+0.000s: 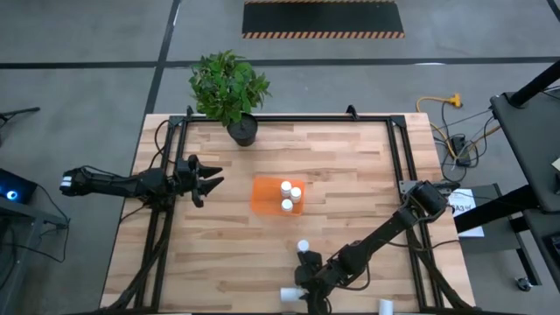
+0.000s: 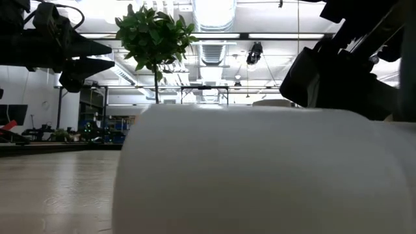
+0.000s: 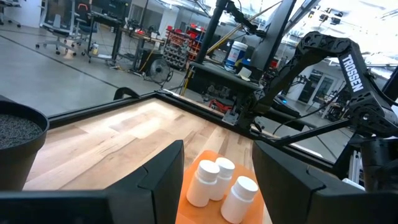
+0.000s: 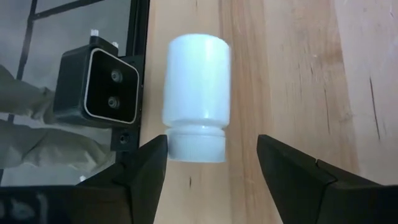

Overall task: Pick and place pill bottles into a basket
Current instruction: Adjust the white pill bottles on the table

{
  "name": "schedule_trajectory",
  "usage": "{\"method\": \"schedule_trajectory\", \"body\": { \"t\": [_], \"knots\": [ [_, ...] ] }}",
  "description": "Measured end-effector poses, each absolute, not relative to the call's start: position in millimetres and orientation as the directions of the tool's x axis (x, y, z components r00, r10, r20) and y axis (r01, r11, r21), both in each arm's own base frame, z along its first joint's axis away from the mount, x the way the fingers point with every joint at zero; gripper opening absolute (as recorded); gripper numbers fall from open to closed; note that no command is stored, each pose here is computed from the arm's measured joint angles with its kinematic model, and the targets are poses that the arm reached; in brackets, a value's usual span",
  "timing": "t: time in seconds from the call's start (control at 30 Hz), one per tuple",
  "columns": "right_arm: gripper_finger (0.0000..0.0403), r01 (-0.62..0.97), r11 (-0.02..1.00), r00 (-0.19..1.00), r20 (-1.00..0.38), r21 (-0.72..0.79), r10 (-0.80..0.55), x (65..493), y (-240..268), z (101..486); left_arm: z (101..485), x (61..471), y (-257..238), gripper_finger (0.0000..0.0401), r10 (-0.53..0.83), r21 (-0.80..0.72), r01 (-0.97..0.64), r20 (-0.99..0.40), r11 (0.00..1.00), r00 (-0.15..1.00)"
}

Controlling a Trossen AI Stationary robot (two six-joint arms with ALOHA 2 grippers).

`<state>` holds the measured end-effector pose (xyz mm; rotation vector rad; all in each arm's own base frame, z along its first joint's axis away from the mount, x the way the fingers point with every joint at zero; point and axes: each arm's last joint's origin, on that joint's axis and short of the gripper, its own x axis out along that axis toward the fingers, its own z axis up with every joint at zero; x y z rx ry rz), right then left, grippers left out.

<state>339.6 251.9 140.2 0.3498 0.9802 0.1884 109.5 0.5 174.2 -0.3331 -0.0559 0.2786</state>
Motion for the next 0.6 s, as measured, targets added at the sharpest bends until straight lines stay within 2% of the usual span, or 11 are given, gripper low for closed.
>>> {"method": "schedule_trajectory", "body": {
  "t": [0.37, 0.6],
  "knots": [
    [0.0235, -0.037, 0.937, 0.544, -0.78, 0.347, 0.31, 339.3, 251.8, 140.0, 174.2, 109.5, 0.5, 0.0173, 0.279, -0.33, -0.261, 0.008, 0.907, 0.96],
    [0.0235, -0.167, 0.95, 0.547, -0.776, 0.266, 0.313, 339.7, 252.0, 140.3, 174.2, 109.5, 0.5, 0.0173, 0.279, -0.33, -0.261, 0.008, 0.907, 0.96]
  ]
}}
